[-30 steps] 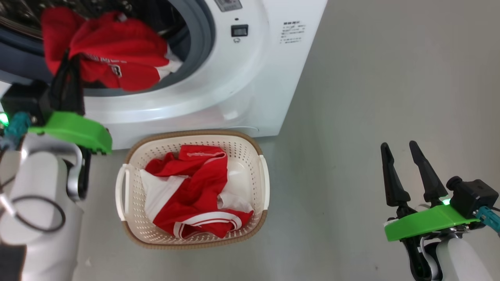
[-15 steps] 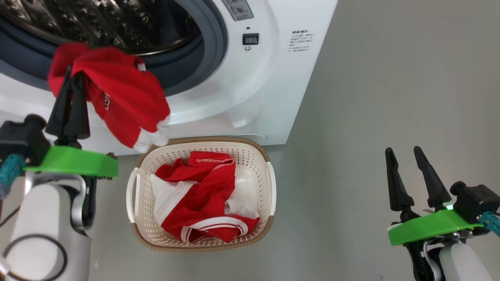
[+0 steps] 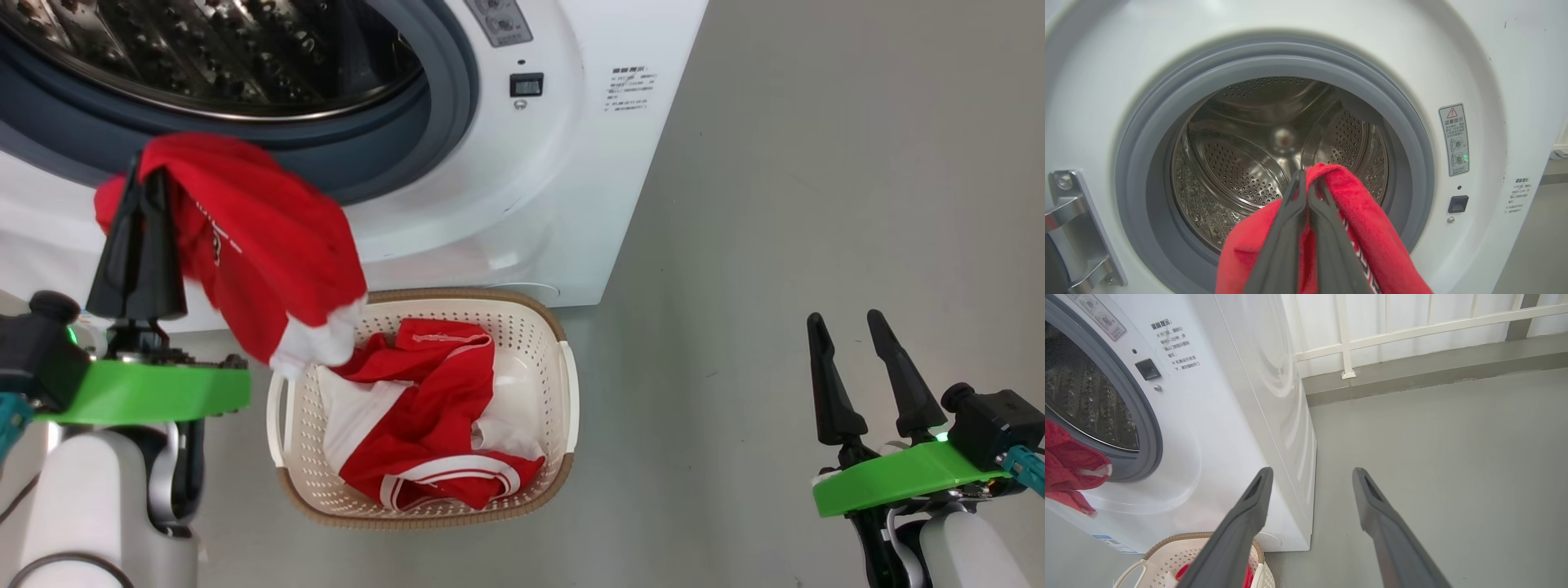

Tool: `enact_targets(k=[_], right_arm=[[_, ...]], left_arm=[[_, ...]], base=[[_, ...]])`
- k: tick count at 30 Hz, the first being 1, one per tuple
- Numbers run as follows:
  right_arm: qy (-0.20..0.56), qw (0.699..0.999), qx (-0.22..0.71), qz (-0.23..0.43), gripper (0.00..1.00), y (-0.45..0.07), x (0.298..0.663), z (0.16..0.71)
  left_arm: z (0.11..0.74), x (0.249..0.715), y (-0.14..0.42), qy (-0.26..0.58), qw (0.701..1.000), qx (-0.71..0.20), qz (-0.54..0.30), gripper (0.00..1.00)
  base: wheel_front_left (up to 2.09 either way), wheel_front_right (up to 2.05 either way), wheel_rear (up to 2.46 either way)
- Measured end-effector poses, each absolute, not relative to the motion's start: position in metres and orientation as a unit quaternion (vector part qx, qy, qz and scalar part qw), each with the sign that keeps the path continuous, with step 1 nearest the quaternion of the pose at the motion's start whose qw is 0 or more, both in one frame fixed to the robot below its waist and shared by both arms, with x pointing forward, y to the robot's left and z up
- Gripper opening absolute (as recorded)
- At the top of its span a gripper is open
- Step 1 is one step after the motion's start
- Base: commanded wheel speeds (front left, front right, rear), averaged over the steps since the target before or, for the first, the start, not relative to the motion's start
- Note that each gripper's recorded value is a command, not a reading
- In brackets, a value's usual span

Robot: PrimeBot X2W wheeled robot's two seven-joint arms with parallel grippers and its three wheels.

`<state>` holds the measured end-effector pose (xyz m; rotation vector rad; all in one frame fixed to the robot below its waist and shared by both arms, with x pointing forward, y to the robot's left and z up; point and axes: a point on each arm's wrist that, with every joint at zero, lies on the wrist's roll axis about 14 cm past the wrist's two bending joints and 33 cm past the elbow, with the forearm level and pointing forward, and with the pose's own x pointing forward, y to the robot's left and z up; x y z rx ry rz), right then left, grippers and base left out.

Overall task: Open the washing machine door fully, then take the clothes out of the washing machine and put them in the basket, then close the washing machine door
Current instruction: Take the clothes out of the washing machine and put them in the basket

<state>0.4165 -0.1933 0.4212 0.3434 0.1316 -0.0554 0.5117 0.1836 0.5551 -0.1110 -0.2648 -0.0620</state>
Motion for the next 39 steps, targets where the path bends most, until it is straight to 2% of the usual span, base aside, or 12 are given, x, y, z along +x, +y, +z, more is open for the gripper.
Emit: enact_targets(k=[9,16,27,32,39], right_arm=[[0.07,0.982,0.171,-0.029,1.0,-0.193,0.416,0.418],[0.077,0.982,0.171,-0.03,1.0,-0.194,0.416,0.412],[0.099,0.979,0.173,-0.031,1.0,-0.192,0.426,0.391],[0.111,0.978,0.176,-0.033,1.0,-0.191,0.434,0.378],[0.122,0.975,0.18,-0.037,1.0,-0.193,0.446,0.36]], left_arm=[[0.539,0.508,0.179,-0.113,0.991,-0.063,-0.034,0.0],[0.5,0.503,0.171,-0.058,0.996,-0.063,-0.039,0.0],[0.407,0.497,0.152,0.069,0.994,-0.065,-0.059,0.0],[0.351,0.489,0.139,0.147,0.984,-0.063,-0.079,0.0],[0.303,0.494,0.125,0.208,0.971,-0.052,-0.108,0.0]], base=[[0.0,0.0,0.0],[0.0,0.0,0.0],[0.0,0.0,0.0],[0.0,0.0,0.0],[0.0,0.0,0.0]])
